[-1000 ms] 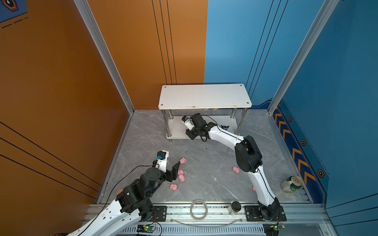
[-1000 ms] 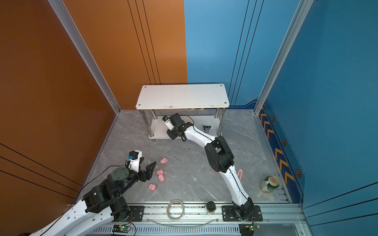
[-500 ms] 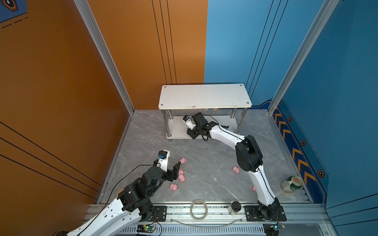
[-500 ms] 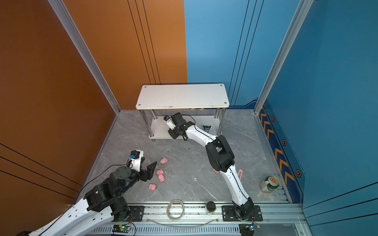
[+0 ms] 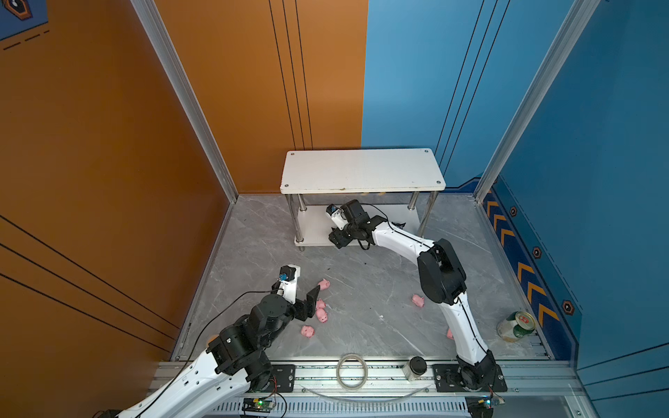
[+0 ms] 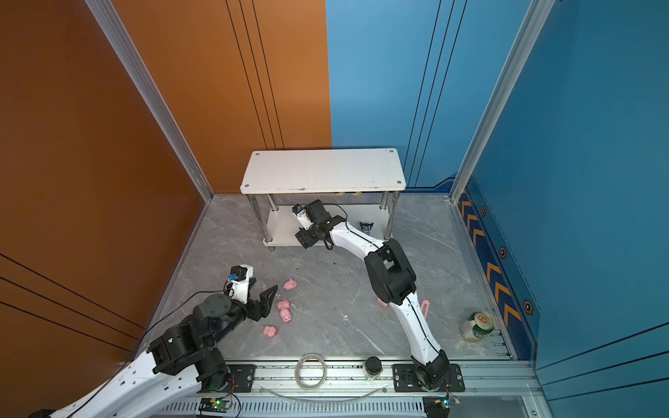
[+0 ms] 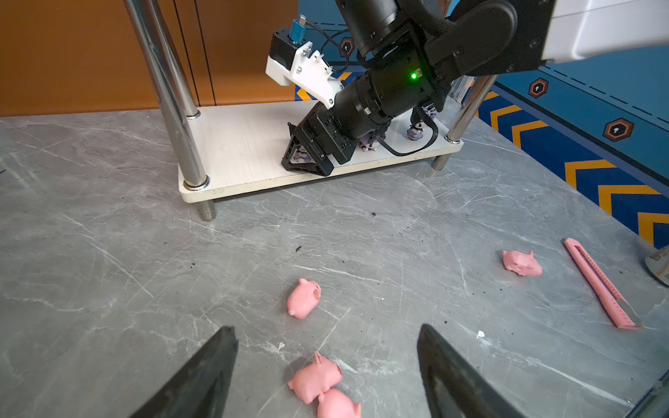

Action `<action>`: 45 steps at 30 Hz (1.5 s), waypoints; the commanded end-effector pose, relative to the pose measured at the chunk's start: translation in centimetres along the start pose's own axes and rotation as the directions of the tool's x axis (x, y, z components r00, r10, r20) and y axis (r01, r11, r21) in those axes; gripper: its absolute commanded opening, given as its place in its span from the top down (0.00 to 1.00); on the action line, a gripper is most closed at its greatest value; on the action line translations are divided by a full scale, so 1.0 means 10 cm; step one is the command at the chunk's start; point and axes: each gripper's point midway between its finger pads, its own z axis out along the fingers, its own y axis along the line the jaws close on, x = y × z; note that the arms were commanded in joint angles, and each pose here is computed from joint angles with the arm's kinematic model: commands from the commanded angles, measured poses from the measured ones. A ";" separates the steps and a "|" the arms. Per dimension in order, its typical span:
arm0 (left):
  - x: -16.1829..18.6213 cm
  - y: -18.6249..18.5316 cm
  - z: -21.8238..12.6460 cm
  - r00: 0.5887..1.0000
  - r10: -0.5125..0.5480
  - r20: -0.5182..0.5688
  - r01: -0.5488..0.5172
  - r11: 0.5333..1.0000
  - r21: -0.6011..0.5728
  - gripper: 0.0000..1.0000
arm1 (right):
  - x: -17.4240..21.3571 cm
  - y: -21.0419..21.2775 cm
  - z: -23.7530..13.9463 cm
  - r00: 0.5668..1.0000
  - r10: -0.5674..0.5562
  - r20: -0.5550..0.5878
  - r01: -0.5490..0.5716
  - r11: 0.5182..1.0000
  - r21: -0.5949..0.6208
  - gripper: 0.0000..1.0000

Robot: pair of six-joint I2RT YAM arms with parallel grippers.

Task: Place and organize the plastic toys onto the shelf
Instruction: 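Set the Kuromi on the lower shelf and open the right gripper, then withdraw the right gripper from the shelf and move it over the pink pigs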

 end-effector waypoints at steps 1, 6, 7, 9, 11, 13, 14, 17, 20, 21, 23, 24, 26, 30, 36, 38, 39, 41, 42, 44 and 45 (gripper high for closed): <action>-0.13 -0.04 -0.04 1.000 -0.016 0.027 0.015 1.000 0.016 0.20 | -0.22 -0.03 -0.33 0.995 0.057 0.084 -0.058 0.998 0.004 0.16; -0.11 -0.04 -0.05 0.999 -0.014 0.030 0.013 1.000 0.023 0.20 | -0.21 0.06 -0.53 0.988 0.100 0.120 -0.096 0.995 -0.042 0.15; -0.11 -0.04 -0.05 0.999 -0.014 0.031 0.014 1.000 0.025 0.20 | -0.16 0.10 -0.52 0.988 0.107 0.110 -0.101 0.993 -0.056 0.15; -0.11 -0.03 -0.07 0.999 -0.016 0.037 0.015 0.999 0.028 0.20 | -0.24 0.14 -0.69 0.984 0.113 0.141 -0.103 0.992 -0.073 0.15; -0.11 -0.03 -0.08 0.999 -0.017 0.042 0.015 0.999 0.034 0.20 | -0.23 0.17 -0.77 0.982 0.122 0.146 -0.110 0.990 -0.083 0.15; -0.10 -0.03 -0.09 0.999 -0.020 0.048 0.018 0.999 0.036 0.20 | -0.22 0.20 -0.82 0.981 0.126 0.146 -0.113 0.989 -0.092 0.15; -0.11 -0.03 -0.09 0.999 -0.021 0.050 0.019 0.999 0.039 0.20 | -0.21 0.22 -0.84 0.981 0.126 0.146 -0.113 0.989 -0.093 0.15; -0.10 -0.03 -0.11 0.998 -0.025 0.056 0.023 0.999 0.047 0.20 | -0.18 0.26 -0.89 0.982 0.128 0.142 -0.115 0.989 -0.094 0.18; -0.10 -0.03 -0.12 0.998 -0.027 0.059 0.024 0.998 0.049 0.20 | -0.14 0.33 -0.93 0.982 0.139 0.125 -0.125 0.985 -0.119 0.30; -0.11 -0.03 -0.12 0.998 -0.029 0.061 0.026 0.999 0.048 0.20 | -0.12 0.36 -0.93 0.982 0.145 0.118 -0.129 0.983 -0.129 0.34; -0.11 -0.02 -0.12 0.998 -0.027 0.060 0.025 0.999 0.044 0.20 | -0.06 0.43 -0.95 0.983 0.154 0.102 -0.139 0.980 -0.142 0.46; -0.10 -0.02 -0.11 0.998 -0.026 0.058 0.024 0.999 0.041 0.20 | -0.04 0.47 -0.97 0.983 0.156 0.096 -0.141 0.979 -0.145 0.54; -0.09 -0.01 -0.09 0.999 -0.017 0.049 0.015 0.999 0.031 0.21 | 0.04 0.65 -1.02 0.986 0.141 0.085 -0.126 0.980 -0.157 0.72; -0.10 -0.02 -0.04 0.999 -0.005 0.047 0.004 1.000 0.019 0.22 | 0.25 0.94 -1.17 0.993 0.104 0.054 -0.095 0.985 -0.145 0.92; 0.01 0.16 0.00 0.998 -0.007 0.056 0.011 0.998 -0.067 0.44 | 0.75 1.47 -1.28 0.993 0.095 -0.065 -0.106 0.975 -0.196 0.97; 0.09 0.25 0.02 0.999 -0.023 0.049 0.028 0.994 -0.104 0.46 | 0.90 1.71 -1.29 0.992 0.062 -0.110 -0.087 0.966 -0.242 0.96; 0.13 0.28 0.03 0.998 -0.034 0.046 0.039 0.992 -0.117 0.47 | 0.98 1.82 -1.29 0.990 0.041 -0.138 -0.077 0.961 -0.264 0.96; 0.21 0.34 0.06 0.998 -0.056 0.037 0.061 0.988 -0.139 0.46 | 1.11 1.93 -1.24 0.984 0.021 -0.174 -0.068 0.960 -0.272 0.96; 0.26 0.38 0.08 0.997 -0.068 0.031 0.072 0.986 -0.151 0.45 | 1.18 1.97 -1.20 0.981 0.016 -0.195 -0.070 0.959 -0.273 0.96; 0.33 0.42 0.13 0.996 -0.088 0.017 0.090 0.983 -0.160 0.40 | 1.28 1.96 -1.11 0.973 0.024 -0.228 -0.084 0.962 -0.260 0.95; 0.38 0.42 0.16 0.995 -0.098 0.002 0.097 0.983 -0.157 0.38 | 1.32 1.93 -1.07 0.970 0.029 -0.240 -0.089 0.965 -0.247 0.94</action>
